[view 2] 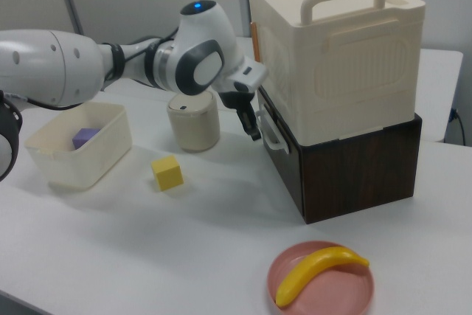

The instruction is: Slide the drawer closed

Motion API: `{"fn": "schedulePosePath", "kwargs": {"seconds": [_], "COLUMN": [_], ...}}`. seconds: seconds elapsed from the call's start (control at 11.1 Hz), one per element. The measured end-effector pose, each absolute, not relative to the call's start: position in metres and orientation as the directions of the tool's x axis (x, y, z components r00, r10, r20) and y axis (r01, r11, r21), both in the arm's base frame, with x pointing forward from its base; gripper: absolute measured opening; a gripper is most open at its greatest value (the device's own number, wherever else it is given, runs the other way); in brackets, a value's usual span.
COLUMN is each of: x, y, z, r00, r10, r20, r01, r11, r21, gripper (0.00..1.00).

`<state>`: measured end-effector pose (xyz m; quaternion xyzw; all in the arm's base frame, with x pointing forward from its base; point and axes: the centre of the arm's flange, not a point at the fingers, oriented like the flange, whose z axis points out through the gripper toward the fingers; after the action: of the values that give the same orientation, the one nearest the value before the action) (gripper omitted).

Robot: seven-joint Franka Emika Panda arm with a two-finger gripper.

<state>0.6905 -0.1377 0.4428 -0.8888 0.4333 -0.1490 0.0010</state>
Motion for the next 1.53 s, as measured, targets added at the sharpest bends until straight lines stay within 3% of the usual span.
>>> {"fn": "schedulePosePath", "kwargs": {"seconds": [0.09,0.36,0.54,0.63,0.99,1.53], "x": [0.693,0.678,0.65,0.634,0.594,0.586], "y": [-0.114,-0.015,0.012,0.011,-0.031,-0.03], "z": [0.453,0.481,0.506,0.523,0.603,0.607], "r00": [0.628,0.848,0.974,0.993,0.987,0.988], "r10": [-0.729,-0.468,-0.197,-0.11,-0.12,-0.116], "r20": [0.271,0.247,0.111,0.048,0.105,0.1], "r01": [-0.725,-0.494,-0.214,-0.117,-0.129,-0.124], "r11": [-0.675,-0.868,-0.962,-0.976,-0.988,-0.989], "r21": [-0.137,0.053,0.168,0.186,0.084,0.078], "gripper": [0.15,0.62,0.92,1.0,1.0,1.0]}}
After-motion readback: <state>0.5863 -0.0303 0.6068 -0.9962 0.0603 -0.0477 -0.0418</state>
